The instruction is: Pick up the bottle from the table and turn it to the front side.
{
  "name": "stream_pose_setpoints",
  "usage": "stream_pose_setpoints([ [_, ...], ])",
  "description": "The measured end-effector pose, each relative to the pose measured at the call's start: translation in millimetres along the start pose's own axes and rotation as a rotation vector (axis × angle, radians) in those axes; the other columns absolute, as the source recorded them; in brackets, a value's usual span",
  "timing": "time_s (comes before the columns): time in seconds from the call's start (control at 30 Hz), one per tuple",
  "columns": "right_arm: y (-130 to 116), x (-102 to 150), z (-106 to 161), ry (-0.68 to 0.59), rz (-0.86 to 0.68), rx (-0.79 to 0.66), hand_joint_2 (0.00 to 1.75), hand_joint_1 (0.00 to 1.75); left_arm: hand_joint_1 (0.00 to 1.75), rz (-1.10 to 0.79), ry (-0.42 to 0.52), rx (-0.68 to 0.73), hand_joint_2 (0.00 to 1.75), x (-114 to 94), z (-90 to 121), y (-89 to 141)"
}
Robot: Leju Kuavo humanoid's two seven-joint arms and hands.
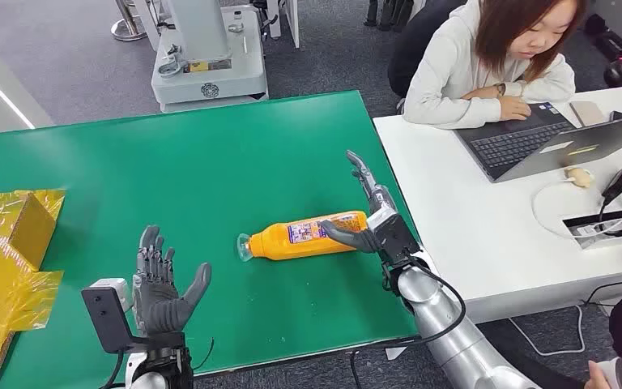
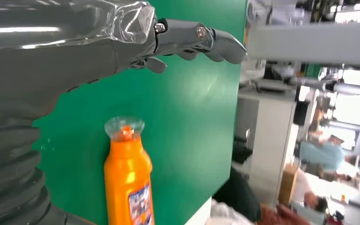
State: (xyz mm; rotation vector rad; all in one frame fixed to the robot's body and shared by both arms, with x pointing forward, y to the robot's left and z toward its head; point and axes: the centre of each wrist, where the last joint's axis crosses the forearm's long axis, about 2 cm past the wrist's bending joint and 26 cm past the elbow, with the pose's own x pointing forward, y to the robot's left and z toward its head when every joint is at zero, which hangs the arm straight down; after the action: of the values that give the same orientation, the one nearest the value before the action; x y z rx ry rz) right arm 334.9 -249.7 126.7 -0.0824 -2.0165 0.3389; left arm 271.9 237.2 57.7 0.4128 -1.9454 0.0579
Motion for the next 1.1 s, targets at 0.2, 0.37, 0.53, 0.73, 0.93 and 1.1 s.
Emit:
stream_pose_setpoints([
  [0.2,6,-10,8,0.06,-0.028,0.014,1.75,0.0,0.0,0.018,-0.006,-0.01,1.75,1,-6,-3],
  [0.37,5,-12,-5,0.167,0.065,0.232,1.75,0.0,0.0,0.023,-0.015,-0.026,1.75,0,-10,-5],
  [0.53,3,-7,-52,0.243,0.289,0.508,1.75,0.0,0.0,0.016,-0.014,-0.049,1.75,0,-11,-8],
  [0.73,-2,13,-108,0.278,0.562,0.716,1.75,0.0,0.0,0.012,-0.001,-0.079,1.75,1,-13,-9],
  [0.93,-27,38,-145,0.304,0.75,0.854,1.75,0.0,0.0,0.026,0.004,-0.107,1.75,1,-13,-9],
  [1.1,-36,48,-156,0.325,0.838,0.905,1.75,0.0,0.0,0.035,0.005,-0.116,1.75,1,-13,-9],
])
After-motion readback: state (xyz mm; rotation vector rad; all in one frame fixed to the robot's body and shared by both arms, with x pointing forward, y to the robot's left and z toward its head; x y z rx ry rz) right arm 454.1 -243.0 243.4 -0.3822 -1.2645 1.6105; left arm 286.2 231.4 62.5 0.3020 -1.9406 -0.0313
